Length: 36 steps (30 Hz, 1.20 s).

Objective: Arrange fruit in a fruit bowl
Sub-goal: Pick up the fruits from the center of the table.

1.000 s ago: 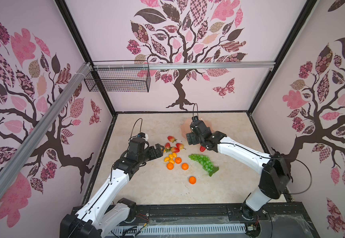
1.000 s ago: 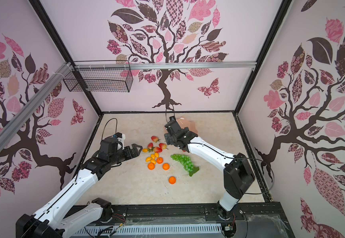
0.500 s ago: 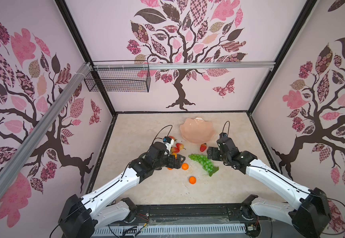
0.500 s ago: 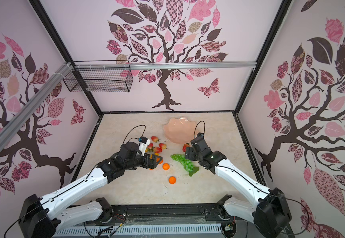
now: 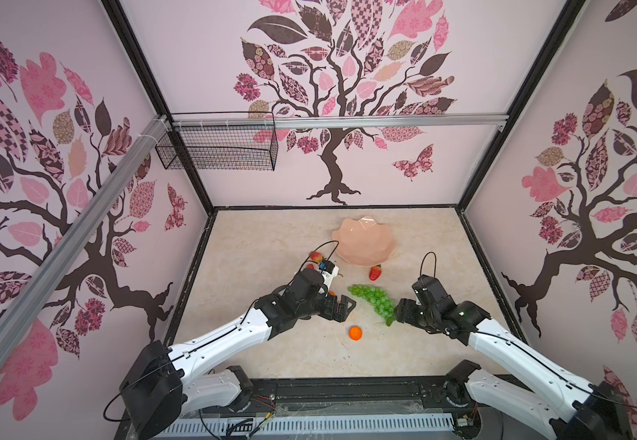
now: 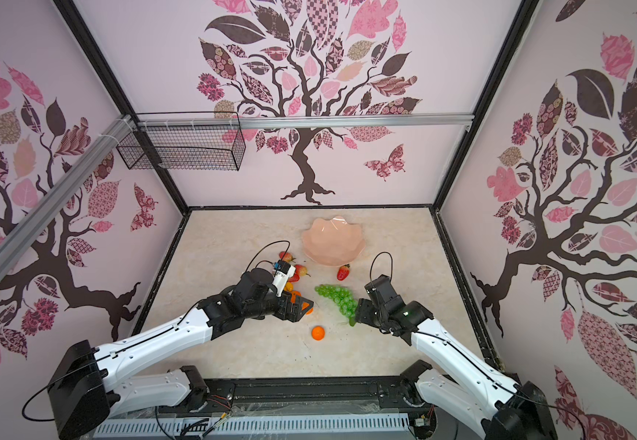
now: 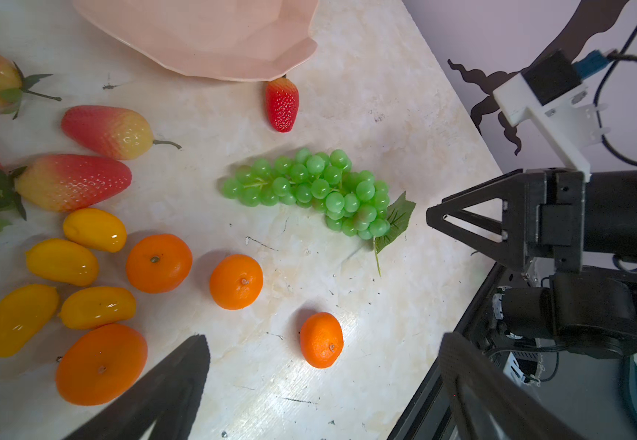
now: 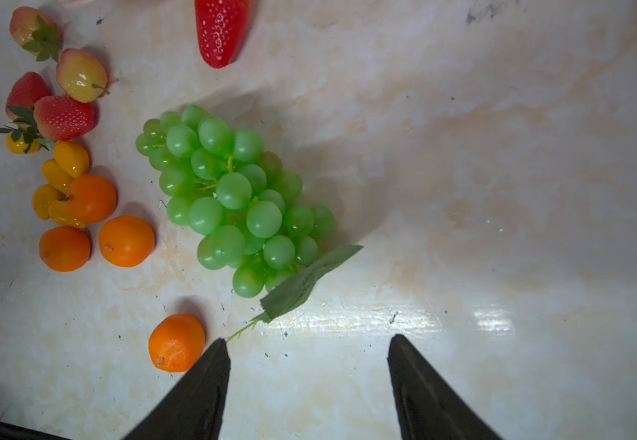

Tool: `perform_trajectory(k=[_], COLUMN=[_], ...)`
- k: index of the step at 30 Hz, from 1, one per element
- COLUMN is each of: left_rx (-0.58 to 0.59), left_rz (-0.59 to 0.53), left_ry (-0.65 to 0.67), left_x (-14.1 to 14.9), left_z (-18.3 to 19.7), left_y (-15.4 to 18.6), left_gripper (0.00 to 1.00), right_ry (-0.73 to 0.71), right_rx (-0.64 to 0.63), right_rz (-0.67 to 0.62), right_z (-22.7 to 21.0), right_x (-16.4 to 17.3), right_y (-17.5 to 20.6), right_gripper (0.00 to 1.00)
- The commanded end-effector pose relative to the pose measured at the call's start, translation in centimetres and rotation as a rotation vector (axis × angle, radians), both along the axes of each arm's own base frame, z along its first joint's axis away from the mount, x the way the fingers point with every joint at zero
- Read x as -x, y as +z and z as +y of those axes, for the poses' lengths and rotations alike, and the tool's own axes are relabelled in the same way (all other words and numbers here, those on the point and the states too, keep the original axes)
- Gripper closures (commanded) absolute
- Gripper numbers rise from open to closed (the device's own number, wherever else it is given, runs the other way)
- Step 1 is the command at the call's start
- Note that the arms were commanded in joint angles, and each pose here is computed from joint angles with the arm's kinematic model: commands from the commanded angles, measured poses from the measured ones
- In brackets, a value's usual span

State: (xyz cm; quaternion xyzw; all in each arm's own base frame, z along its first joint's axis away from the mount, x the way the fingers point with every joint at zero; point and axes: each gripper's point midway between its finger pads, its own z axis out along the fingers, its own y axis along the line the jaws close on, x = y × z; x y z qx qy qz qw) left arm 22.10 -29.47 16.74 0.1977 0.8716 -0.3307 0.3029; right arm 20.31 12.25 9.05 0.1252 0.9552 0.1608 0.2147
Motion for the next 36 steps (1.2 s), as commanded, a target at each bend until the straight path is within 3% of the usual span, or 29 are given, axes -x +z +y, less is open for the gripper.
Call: perform_trajectory(k=[1, 11, 20, 36], left_rx=[0.040, 0.090, 0.174, 0.167], left_rz=[-0.010, 0.050, 0.093, 0.088], left_ry=[0.025, 0.055, 0.080, 0.094], left_x=[-0.5, -0.1, -0.9, -0.9], left_z=[-0.5, -0.4, 0.7, 1.5], left_y=[0.8, 0.0, 0.1, 0.1], left_gripper=[0.02, 0.02, 0.02, 0.02], right_ry=[-0.070, -0.171, -0.159, -0.151], right_rx=[-0.002, -0.092, -0.131, -0.057], right_rz=[0.042, -0.008, -0.011, 0.035], right_z=[0.1, 2.2, 4.0, 4.1], right_x=[1.6, 0.9, -0.3, -0.5], right_y=[-0.8, -1.9, -2.8, -5.2], right_gripper=[0.32, 0.32, 0.30, 0.31])
